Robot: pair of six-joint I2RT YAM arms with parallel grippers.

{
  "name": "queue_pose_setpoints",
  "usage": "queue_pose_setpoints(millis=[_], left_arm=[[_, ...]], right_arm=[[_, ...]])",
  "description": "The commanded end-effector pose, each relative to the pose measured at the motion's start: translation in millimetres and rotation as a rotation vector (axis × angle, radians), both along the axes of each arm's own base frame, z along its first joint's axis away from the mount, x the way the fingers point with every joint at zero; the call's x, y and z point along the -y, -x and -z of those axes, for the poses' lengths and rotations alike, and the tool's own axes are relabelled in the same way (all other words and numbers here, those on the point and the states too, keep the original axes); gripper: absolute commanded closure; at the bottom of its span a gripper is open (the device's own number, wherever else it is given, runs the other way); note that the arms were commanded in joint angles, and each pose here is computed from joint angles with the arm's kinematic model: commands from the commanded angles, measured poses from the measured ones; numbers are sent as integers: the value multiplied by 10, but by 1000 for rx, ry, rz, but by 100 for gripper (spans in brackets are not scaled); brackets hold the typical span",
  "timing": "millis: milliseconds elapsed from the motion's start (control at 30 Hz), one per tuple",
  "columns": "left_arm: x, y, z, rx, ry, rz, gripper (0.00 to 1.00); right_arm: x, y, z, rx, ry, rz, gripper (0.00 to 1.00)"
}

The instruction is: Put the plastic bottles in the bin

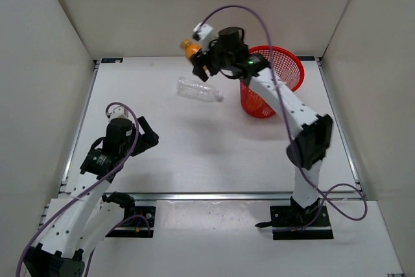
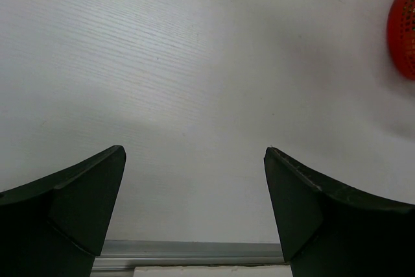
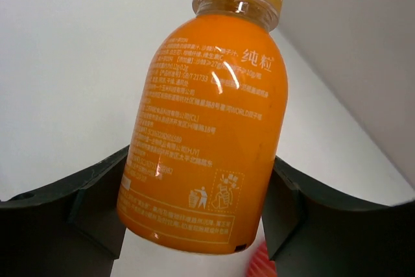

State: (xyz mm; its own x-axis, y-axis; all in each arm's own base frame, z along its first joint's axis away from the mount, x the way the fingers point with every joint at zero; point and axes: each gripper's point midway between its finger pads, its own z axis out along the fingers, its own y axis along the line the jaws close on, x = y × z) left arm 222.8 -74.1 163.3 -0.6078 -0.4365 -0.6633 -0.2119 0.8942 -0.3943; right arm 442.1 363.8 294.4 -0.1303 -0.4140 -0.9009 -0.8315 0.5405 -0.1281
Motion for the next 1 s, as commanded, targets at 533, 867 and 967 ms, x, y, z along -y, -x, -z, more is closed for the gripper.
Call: queue_pose_setpoints(millis=[533, 867, 967], left_arm=[[481, -783, -119, 4, -15, 6, 1], [870, -1415, -222, 83, 133, -117, 1], [1072, -1717, -295, 132, 156, -138, 1]], right_arm=[[2711, -73, -40, 109, -119, 689, 31], [3235, 97, -517, 196, -94, 871, 0], [3575, 284, -559, 194, -110, 972, 1]])
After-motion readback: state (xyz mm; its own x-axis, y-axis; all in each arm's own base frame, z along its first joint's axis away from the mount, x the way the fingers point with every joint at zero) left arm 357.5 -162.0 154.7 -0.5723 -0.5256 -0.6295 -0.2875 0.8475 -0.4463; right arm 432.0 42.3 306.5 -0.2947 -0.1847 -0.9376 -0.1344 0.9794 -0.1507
